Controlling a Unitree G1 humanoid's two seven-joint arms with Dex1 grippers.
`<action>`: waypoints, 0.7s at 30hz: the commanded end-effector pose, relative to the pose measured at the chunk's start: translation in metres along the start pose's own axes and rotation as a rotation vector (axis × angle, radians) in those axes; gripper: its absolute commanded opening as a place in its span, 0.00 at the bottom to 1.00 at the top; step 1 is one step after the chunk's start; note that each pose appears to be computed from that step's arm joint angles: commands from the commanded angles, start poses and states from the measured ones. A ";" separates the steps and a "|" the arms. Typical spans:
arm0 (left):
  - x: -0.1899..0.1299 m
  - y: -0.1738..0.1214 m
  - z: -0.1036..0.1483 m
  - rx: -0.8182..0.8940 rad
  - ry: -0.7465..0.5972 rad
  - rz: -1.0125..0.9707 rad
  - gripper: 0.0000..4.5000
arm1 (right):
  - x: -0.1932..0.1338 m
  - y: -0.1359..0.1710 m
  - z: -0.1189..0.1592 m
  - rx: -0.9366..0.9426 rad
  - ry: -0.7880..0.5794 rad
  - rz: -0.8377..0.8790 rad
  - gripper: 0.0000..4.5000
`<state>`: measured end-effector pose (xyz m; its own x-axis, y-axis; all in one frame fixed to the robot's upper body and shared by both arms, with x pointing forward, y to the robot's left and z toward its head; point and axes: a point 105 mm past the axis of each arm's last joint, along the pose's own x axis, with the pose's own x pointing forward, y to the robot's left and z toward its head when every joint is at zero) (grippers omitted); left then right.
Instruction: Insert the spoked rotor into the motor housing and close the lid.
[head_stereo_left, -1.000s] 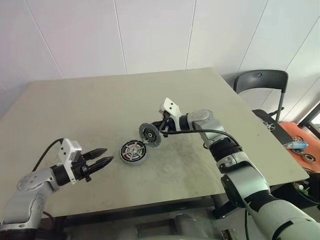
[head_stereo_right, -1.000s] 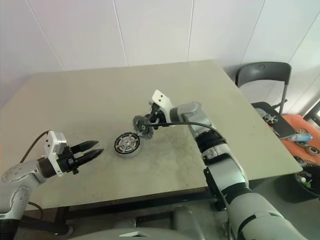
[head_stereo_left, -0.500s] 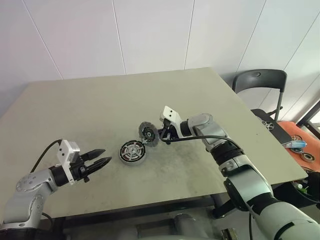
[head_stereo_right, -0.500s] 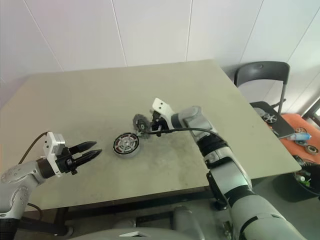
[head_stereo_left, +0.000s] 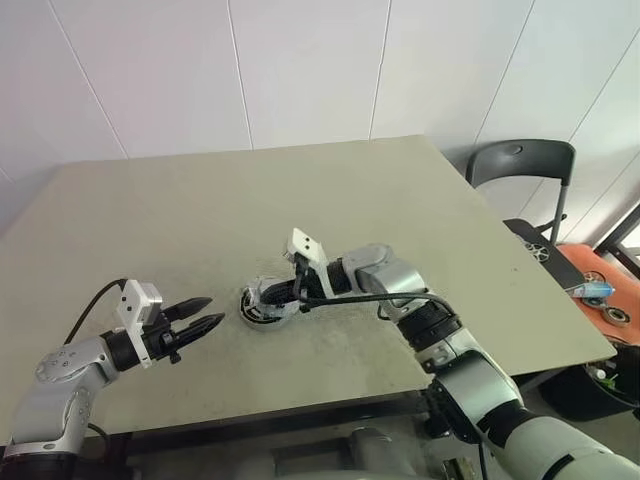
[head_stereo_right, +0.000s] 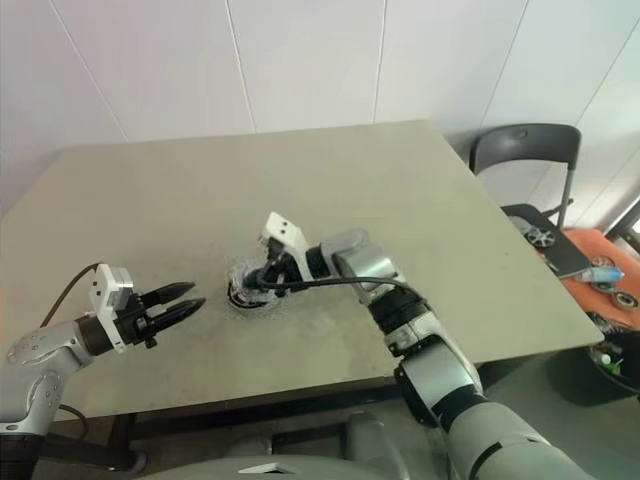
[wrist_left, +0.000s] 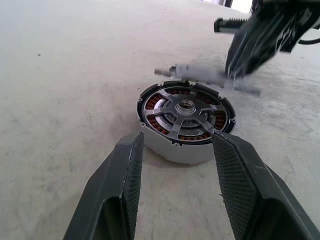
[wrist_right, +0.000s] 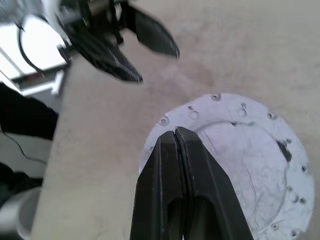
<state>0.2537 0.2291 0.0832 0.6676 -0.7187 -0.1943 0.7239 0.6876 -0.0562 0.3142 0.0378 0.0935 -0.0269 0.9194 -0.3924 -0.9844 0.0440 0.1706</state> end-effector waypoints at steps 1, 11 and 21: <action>0.002 0.000 0.009 0.040 -0.021 -0.003 0.52 | 0.008 -0.002 0.002 -0.051 0.009 -0.045 0.01; 0.006 -0.002 0.008 0.037 -0.027 -0.007 0.52 | 0.018 -0.004 0.003 -0.019 -0.062 -0.054 0.04; 0.011 -0.005 0.014 0.041 -0.030 -0.015 0.52 | 0.014 -0.015 -0.021 0.045 -0.044 -0.091 0.74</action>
<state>0.2566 0.2191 0.0802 0.6635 -0.7236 -0.1902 0.7270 0.6836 -0.0647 0.3215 0.0465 0.0723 0.0514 0.9351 -0.3507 -0.9776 0.1189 0.1738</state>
